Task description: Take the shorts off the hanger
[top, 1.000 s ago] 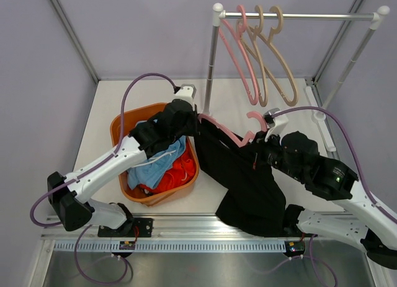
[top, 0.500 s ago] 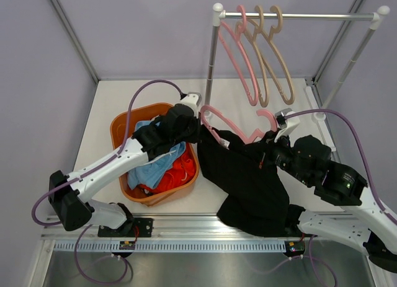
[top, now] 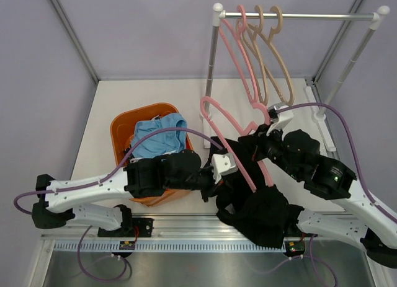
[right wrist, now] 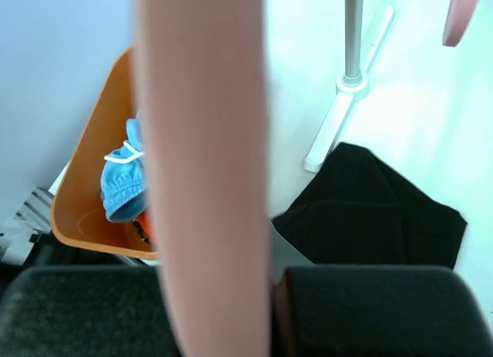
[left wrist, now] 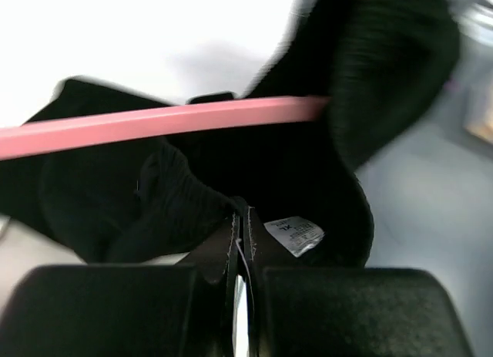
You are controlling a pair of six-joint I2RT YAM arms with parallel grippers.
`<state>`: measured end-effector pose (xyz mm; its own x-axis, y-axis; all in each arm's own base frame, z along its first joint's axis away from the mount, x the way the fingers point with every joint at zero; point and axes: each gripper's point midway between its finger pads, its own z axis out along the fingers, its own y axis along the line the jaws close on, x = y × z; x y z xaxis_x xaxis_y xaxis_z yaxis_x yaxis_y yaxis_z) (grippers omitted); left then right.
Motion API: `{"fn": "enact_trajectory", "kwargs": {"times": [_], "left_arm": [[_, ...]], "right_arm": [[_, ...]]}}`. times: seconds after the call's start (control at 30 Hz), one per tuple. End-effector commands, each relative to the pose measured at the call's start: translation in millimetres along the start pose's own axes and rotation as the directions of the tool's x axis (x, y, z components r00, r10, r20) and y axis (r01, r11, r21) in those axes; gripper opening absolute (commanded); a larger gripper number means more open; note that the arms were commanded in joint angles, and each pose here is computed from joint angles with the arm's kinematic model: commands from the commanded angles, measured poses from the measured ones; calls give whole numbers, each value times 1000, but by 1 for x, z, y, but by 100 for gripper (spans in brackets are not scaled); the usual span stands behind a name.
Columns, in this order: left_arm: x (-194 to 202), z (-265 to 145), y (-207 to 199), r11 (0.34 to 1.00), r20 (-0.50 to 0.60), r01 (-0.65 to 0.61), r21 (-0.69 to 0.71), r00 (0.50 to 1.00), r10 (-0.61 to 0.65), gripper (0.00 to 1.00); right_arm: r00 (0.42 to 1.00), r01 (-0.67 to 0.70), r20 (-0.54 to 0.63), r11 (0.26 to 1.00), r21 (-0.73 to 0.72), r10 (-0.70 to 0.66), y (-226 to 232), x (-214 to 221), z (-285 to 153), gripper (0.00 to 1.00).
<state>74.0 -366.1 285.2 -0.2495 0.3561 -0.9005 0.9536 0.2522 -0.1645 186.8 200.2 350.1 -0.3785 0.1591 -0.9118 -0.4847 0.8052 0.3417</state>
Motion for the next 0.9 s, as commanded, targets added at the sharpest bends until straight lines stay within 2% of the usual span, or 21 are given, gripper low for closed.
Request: {"fn": "enact_trajectory", "kwargs": {"times": [0.0,0.13,0.33,0.37,0.5,0.57,0.6,0.63,0.67,0.7,0.73,0.8,0.87], "left_arm": [[-14,-10,-39,979,49,-96,181,995,89,0],[-14,-18,-53,969,47,-123,213,992,115,0],[-38,-37,-32,988,131,-135,81,984,123,8],[-48,-46,-28,990,165,-133,51,979,123,8],[-92,-78,22,962,275,-97,-255,947,168,6],[-137,-112,38,919,347,-92,-383,908,235,2],[-152,-124,56,873,351,-61,-483,900,257,1],[-170,-141,62,836,352,-88,-542,879,321,0],[-204,-180,70,795,421,-19,-606,840,342,0],[-226,-198,72,768,463,16,-640,807,368,0],[-242,-222,76,727,468,16,-686,775,424,0],[-278,-285,76,706,590,139,-695,671,449,0],[-292,-325,75,689,626,172,-704,608,488,0]], "right_arm": [[997,8,80,1000,18,-9,9,-28,13,0],[993,28,112,996,81,-36,2,-42,18,0],[979,33,186,972,233,-78,-22,-71,6,0],[977,35,196,964,264,-89,-27,-75,4,0],[976,32,197,959,281,-90,-33,-73,-3,0],[978,28,190,962,272,-82,-33,-69,-3,0],[979,26,187,963,270,-79,-34,-66,-3,0],[980,25,183,963,267,-76,-34,-64,-3,0],[981,18,181,964,267,-69,-35,-62,-5,0],[982,17,177,964,267,-67,-36,-60,-5,0],[983,13,174,964,266,-61,-36,-59,-5,0],[985,12,165,964,266,-58,-37,-56,-7,0],[985,8,165,966,258,-52,-37,-55,-9,0]]}}
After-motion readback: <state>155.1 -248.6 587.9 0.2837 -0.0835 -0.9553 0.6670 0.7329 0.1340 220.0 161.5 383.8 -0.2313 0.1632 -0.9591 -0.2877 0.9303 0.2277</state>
